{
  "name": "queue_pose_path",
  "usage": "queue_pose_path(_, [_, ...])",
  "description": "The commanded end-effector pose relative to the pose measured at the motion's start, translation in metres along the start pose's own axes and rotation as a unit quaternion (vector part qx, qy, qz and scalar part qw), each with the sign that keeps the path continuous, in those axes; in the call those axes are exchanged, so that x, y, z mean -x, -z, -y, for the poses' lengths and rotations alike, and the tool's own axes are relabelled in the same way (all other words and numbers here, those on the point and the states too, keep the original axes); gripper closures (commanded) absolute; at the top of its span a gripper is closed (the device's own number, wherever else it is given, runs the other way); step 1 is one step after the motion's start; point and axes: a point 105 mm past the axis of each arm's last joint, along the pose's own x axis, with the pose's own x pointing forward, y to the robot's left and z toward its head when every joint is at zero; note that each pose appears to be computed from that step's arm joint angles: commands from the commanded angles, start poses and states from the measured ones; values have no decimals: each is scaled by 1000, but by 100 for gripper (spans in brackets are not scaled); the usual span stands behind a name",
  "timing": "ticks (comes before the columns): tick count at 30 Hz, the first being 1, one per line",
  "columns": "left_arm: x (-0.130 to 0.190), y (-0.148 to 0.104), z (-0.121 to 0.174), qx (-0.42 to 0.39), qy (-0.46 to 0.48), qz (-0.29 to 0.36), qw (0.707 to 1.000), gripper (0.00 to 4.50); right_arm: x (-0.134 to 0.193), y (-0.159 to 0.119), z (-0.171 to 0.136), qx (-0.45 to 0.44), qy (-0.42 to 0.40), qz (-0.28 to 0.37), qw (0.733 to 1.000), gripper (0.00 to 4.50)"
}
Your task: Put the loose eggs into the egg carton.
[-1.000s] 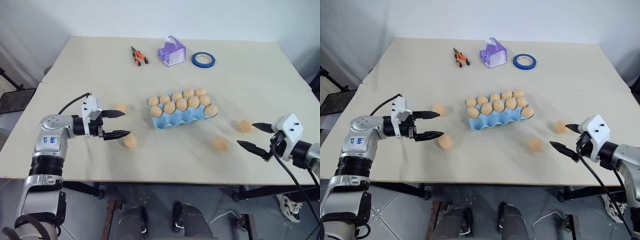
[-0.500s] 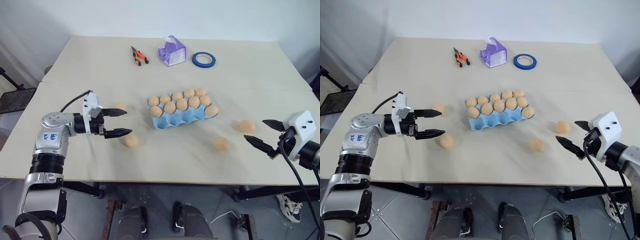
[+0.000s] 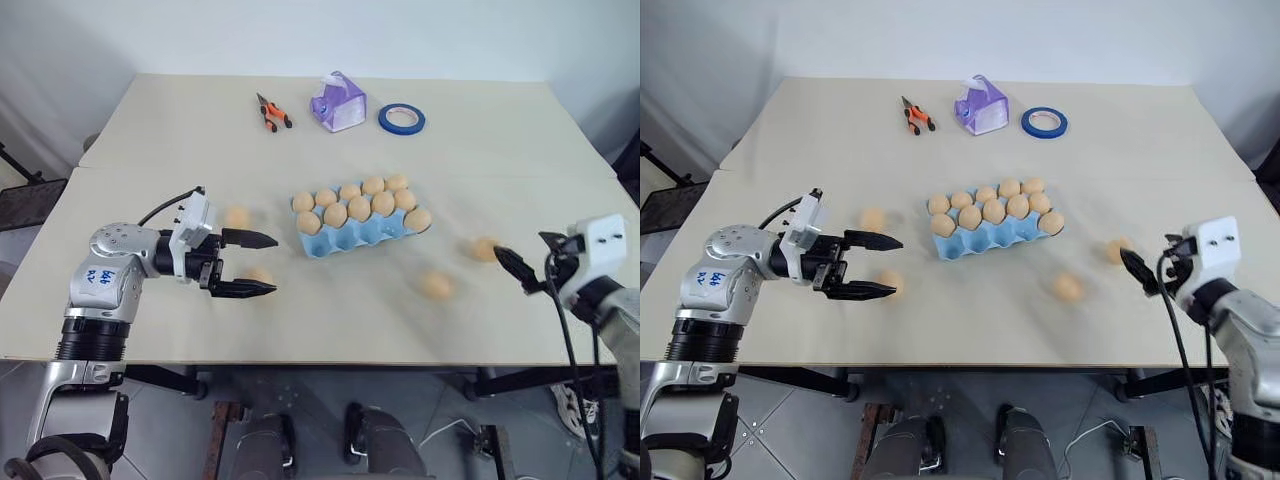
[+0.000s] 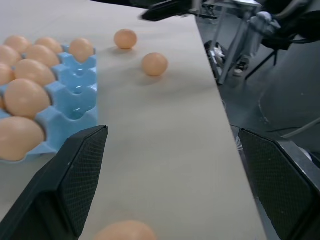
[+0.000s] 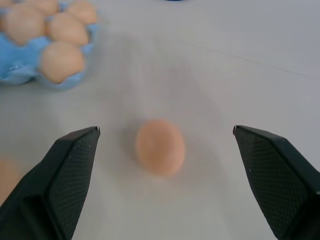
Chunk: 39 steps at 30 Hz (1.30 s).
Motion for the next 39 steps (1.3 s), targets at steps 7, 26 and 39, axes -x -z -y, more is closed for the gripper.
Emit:
queue_pose_path(7, [9, -2, 10, -4, -17, 3, 1000, 4, -36, 18, -5, -3, 3, -26, 1000, 0])
queue_pose_path(26, [15, -1, 10, -1, -63, 12, 998, 0, -42, -36, -40, -3, -25, 35, 999, 281])
queue_pose_path(39, [23, -4, 2, -10, -107, 15, 994, 0, -97, -59, -124, -23, -130, 65, 989, 281])
